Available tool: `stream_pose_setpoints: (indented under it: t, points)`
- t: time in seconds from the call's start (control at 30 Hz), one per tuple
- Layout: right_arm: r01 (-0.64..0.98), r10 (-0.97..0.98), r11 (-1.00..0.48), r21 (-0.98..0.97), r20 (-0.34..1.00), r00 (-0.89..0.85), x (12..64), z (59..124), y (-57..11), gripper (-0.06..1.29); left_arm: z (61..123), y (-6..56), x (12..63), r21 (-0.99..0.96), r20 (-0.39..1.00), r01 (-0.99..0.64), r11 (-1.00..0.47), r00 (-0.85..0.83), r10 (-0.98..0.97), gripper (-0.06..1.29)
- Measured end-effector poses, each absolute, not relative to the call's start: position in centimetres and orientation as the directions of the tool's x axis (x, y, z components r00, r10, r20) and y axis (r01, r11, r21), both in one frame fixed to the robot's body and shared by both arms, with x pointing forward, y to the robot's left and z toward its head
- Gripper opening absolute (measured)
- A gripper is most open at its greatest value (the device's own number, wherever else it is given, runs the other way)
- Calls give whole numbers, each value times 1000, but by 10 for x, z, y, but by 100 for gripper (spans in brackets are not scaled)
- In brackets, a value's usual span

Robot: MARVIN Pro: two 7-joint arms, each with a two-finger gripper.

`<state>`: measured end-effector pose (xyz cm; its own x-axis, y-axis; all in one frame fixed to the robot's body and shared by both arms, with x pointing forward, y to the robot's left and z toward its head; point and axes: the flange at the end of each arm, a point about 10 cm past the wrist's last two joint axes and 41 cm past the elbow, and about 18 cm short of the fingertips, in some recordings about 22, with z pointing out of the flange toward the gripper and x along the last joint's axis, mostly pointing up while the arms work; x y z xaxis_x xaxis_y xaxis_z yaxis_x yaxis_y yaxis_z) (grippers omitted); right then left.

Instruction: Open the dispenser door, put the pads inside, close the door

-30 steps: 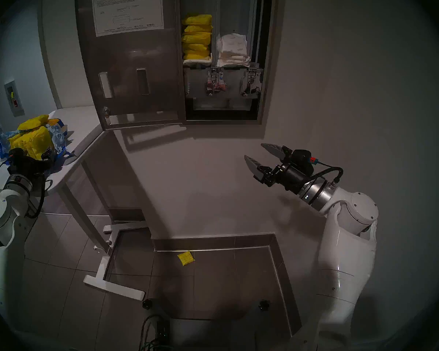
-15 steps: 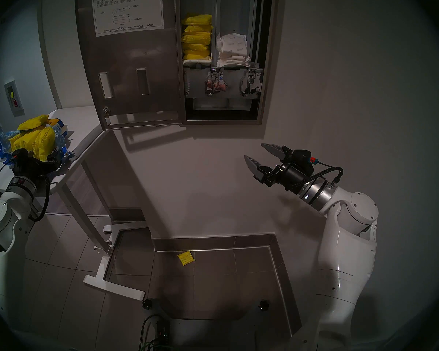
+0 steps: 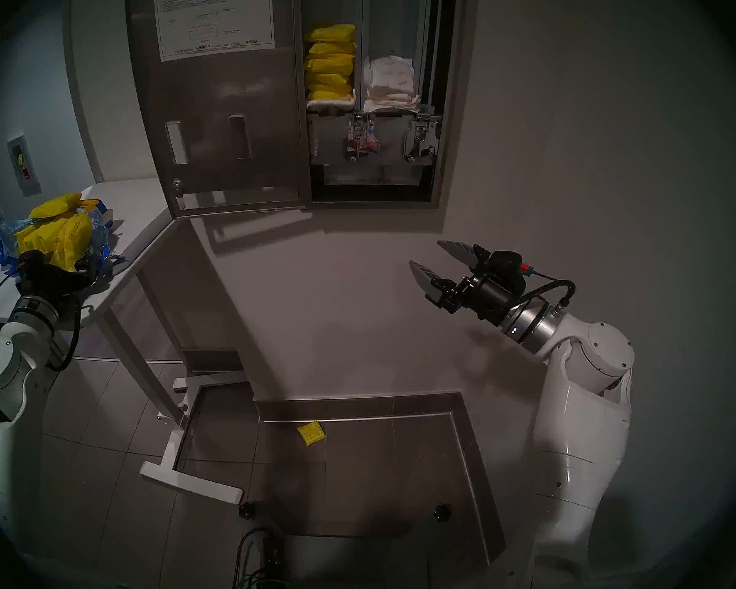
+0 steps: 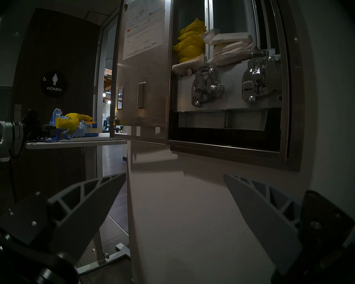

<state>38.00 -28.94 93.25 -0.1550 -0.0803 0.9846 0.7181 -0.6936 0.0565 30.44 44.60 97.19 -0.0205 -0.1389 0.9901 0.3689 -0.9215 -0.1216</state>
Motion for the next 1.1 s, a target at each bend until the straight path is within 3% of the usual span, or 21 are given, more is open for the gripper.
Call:
stream_pose_setpoints:
  t: [1.1]
  points:
    - [718, -80, -694, 56, 985, -155, 380, 933, -289, 124, 971, 448, 323, -167, 981, 327, -930, -43, -191, 126]
